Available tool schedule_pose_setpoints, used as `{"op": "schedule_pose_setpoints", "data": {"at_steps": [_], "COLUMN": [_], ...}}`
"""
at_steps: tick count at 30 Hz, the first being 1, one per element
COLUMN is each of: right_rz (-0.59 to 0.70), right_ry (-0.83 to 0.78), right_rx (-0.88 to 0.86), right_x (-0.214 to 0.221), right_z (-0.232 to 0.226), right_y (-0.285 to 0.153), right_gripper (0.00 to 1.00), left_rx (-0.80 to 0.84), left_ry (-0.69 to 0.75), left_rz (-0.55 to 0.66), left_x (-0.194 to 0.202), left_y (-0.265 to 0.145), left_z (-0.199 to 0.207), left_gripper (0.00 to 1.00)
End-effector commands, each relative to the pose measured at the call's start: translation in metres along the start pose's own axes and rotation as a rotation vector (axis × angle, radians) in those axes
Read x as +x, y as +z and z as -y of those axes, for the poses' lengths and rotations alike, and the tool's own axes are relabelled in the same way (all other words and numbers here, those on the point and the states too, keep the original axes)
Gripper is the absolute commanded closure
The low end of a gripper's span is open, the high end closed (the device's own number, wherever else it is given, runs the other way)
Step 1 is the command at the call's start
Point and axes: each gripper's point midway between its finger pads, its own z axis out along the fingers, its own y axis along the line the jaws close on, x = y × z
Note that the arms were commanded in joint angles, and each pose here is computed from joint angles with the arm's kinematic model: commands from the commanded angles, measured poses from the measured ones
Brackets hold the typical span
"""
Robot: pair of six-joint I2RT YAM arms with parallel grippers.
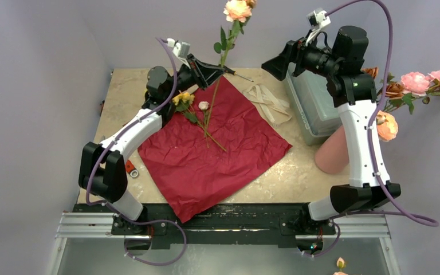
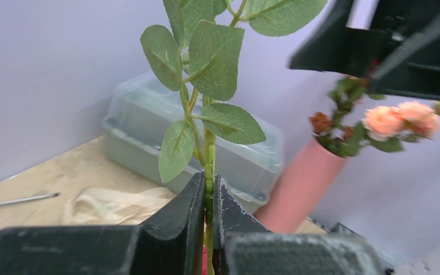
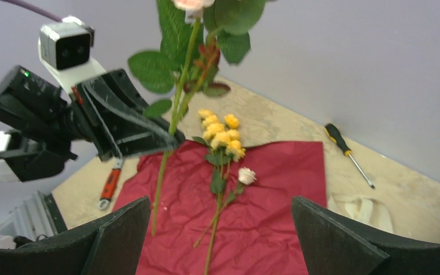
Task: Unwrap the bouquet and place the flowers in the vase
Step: Pick up the fake flower from the wrapping paper.
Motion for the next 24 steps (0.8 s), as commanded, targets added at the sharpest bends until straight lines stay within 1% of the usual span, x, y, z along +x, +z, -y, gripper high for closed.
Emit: {"op": "schedule_pose_setpoints", "data": {"at_steps": [1, 7, 9, 12, 15, 19, 20, 23, 24], "right_rz": [0.110, 0.123, 0.118, 0.117, 0.126, 0.128, 0.130, 0.133, 0.133], "right_ry": [0.004, 0.030, 0.040, 0.052, 0.061, 0.081, 0.085, 0.090, 0.087], "right_rx": [-0.153, -0.281, -0.295, -0.305, -0.312, -0.315, -0.321, -0.336, -0.342], "right_x": [-0.034, -0.039, -0.038, -0.037, -0.041, -0.041, -0.042, -0.044, -0.045], "right_z": [-0.033, -0.056, -0.058, -0.059, -0.060, -0.060, -0.061, -0.065, -0.066], "right_y": [0.006, 0.012, 0.015, 0.017, 0.017, 0.018, 0.018, 0.017, 0.016], "right_gripper": [0.03, 0.02, 0.03, 0.07, 0.13, 0.26, 0.32, 0.51, 0.65], "left_rx": [0.282, 0.366, 0.400, 0.426, 0.442, 0.467, 0.473, 0.476, 0.473], "left_ry": [0.039, 0.034, 0.043, 0.043, 0.041, 0.038, 0.039, 0.029, 0.026], "left_rz": [0.047, 0.019, 0.013, 0.015, 0.013, 0.015, 0.011, 0.003, 0.000], "left_x": [-0.021, -0.011, -0.007, -0.004, -0.003, -0.003, -0.002, 0.001, 0.002], "left_y": [0.003, 0.010, 0.011, 0.013, 0.014, 0.015, 0.015, 0.015, 0.016], "left_z": [0.080, 0.107, 0.116, 0.123, 0.126, 0.131, 0.132, 0.132, 0.131], "left_gripper": [1.00, 1.00, 1.00, 1.00, 1.00, 1.00, 1.00, 1.00, 1.00]}}
